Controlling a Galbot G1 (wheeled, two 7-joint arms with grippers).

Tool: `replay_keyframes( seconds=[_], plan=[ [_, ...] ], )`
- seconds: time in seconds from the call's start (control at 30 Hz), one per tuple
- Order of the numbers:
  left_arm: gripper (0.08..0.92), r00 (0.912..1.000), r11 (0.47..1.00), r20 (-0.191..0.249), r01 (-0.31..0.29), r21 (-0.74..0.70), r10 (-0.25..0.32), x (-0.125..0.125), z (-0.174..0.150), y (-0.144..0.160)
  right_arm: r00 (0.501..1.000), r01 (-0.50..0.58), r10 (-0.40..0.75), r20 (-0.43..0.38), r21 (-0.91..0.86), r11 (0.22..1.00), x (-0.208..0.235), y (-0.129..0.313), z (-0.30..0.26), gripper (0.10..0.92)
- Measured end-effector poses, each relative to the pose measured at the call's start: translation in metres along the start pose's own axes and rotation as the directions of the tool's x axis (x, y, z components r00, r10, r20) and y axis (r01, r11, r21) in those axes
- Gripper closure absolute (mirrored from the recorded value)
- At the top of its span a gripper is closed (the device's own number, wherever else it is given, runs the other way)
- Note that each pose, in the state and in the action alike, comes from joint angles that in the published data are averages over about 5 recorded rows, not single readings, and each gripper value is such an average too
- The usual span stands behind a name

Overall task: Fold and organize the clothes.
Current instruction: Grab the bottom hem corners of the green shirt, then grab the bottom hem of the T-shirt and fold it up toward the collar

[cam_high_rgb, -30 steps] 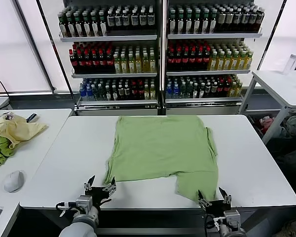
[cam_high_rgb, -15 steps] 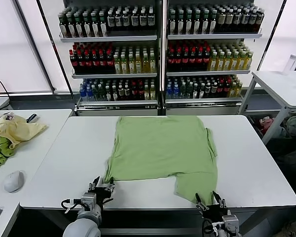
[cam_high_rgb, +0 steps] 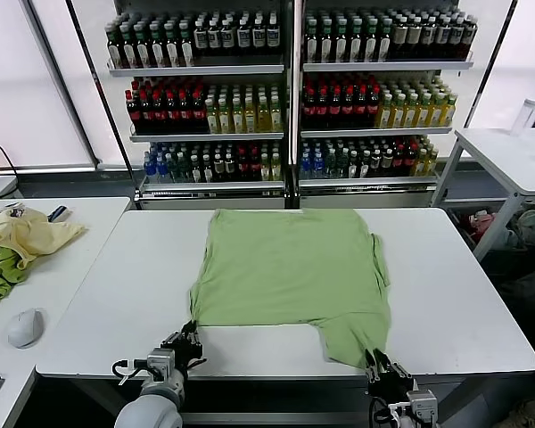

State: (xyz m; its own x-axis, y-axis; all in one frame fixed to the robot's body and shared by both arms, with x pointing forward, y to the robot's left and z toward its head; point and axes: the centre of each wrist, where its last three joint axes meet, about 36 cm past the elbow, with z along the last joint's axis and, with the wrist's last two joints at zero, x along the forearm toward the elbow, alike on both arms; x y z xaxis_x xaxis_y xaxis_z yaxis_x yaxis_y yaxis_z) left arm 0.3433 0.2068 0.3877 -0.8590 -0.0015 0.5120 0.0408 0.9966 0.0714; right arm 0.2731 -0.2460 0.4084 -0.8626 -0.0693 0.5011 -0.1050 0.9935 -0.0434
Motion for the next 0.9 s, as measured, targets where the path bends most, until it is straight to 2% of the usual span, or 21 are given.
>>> replay_keyframes(
  seconds=[0.1,0.23,0.6,0.9],
  plan=[
    [0.898,0.9999,1.0,0.009,-0.007,0.004,0.007,0.003,0.0,0.001,0.999,0.005,-0.005,0.033,-0.003,1.0,0.001,-0.003,-0.007,0.889],
    [0.898,0.9994,1.0,0.029,-0.016,0.012,0.016,0.009,-0.002,0.003,0.996,0.005,-0.004,0.092,-0.008,1.0,0.002,-0.008,-0.019,0.893],
    [0.898,0.9896,0.999,0.141,-0.03,0.024,0.026,0.027,-0.023,0.017,0.975,0.018,-0.013,0.224,-0.02,1.0,-0.015,-0.025,-0.05,0.893],
    [0.898,0.9829,0.999,0.177,-0.053,0.0,0.052,0.021,-0.035,0.022,0.955,0.029,-0.03,0.294,0.006,1.0,-0.052,-0.035,-0.078,0.893]
  ],
)
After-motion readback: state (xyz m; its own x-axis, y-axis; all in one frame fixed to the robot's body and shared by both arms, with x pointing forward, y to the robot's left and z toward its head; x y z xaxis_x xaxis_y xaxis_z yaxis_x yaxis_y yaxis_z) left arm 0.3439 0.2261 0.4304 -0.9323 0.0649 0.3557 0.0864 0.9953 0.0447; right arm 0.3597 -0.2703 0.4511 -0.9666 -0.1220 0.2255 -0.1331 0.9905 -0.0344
